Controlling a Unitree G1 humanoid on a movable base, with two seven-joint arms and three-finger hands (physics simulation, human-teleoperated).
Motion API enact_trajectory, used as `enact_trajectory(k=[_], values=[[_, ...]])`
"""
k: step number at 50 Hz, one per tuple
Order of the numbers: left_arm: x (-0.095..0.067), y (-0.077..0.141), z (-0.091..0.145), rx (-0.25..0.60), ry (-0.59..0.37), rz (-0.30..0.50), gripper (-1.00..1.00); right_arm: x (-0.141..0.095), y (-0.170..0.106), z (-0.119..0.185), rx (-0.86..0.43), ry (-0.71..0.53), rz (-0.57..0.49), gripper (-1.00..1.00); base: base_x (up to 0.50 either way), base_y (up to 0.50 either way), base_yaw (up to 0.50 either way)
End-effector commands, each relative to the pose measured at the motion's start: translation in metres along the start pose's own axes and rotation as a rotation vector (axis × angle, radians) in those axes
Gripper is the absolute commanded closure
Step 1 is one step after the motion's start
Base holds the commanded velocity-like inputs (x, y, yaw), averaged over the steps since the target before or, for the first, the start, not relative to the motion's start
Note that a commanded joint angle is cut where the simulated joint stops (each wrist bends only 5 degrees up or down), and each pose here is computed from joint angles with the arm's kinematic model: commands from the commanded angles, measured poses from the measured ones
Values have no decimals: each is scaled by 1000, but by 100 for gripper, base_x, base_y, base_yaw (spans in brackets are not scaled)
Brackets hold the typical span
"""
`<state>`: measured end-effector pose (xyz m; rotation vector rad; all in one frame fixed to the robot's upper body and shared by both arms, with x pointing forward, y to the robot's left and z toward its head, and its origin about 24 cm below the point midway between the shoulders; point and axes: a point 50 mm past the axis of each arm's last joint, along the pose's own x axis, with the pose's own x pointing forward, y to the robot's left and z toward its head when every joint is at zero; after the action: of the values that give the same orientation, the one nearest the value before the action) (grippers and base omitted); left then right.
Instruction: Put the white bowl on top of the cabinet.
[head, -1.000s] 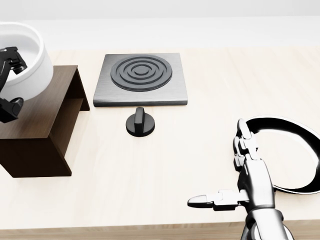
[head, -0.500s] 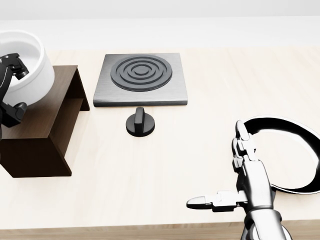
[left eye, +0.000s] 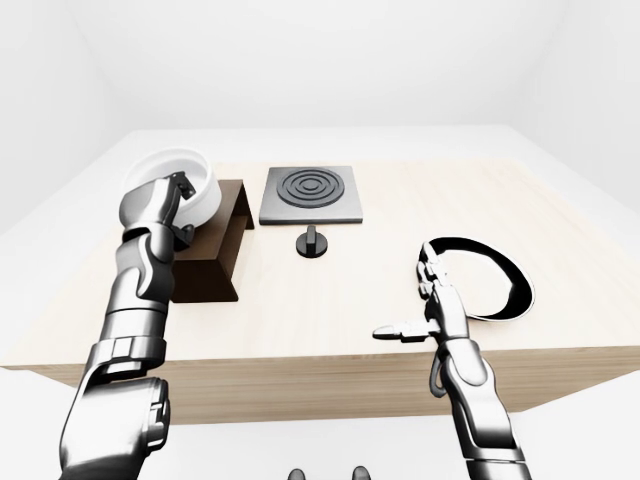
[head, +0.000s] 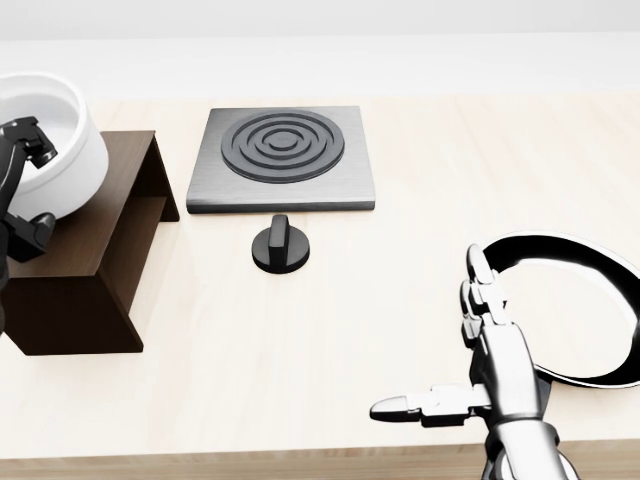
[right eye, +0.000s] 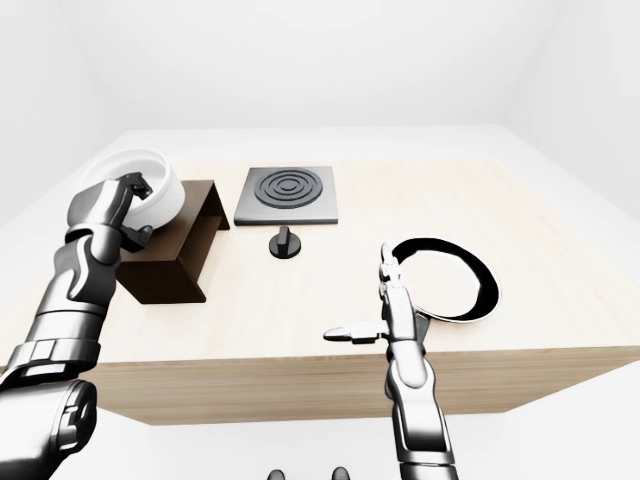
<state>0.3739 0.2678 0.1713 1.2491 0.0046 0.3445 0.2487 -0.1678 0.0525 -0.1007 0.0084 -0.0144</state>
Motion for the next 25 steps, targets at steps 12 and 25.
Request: enact_trajectory(k=[12, 25], values=[[2, 7, 0, 1, 7, 76, 100, -1, 2, -4, -9, 15, 8, -100, 0, 0, 0], [4, 1, -1, -14, 21, 74, 100, -1, 3, -3, -10, 13, 10, -100, 0, 0, 0]])
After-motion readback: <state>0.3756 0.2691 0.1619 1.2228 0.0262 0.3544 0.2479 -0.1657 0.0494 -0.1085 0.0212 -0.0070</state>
